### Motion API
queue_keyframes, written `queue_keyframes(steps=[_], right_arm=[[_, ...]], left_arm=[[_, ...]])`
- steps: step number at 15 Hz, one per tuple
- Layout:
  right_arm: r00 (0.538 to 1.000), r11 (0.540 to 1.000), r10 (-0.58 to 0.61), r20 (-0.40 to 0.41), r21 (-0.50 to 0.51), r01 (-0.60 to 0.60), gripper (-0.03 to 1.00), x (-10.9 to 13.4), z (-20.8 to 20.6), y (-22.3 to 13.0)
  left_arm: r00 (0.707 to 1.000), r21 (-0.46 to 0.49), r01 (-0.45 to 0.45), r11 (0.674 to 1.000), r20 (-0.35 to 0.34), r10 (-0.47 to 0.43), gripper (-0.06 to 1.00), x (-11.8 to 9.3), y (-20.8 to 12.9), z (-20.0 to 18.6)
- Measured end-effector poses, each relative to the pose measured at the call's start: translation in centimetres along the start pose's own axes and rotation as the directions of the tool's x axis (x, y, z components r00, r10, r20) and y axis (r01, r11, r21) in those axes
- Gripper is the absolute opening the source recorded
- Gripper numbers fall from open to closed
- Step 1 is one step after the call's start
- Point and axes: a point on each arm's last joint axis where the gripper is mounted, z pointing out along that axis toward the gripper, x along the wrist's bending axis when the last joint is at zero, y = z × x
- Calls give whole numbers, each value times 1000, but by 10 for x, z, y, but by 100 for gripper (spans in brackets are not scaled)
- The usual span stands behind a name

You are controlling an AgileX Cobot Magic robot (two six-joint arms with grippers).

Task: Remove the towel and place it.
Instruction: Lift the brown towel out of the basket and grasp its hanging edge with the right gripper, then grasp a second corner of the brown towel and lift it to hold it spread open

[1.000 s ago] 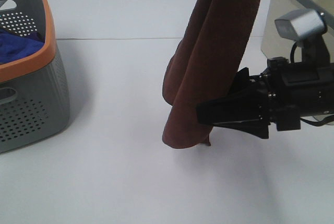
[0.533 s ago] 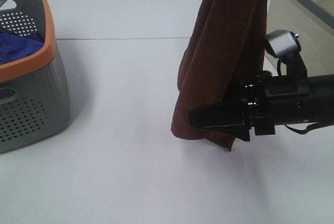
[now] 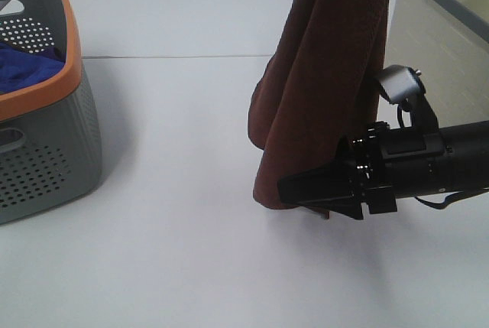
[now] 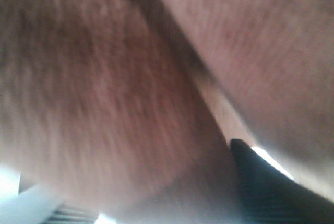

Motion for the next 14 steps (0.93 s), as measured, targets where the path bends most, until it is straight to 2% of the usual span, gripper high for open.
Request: queue_keyframes(steps=[5, 10, 14], right_arm=[[997, 998, -12, 82, 59, 7, 52, -8, 0, -5], [994, 996, -37, 102, 83, 28, 28, -10, -1, -7], [997, 993, -2, 82, 121, -8, 25, -7, -1, -11]], left_arm=[[1000, 0, 0, 1000, 0, 0, 0, 0, 0, 0], [1000, 1, -2, 1000, 1, 2, 0, 0, 0, 0], [1000, 6, -4, 1000, 8, 3, 0, 0, -3, -1]])
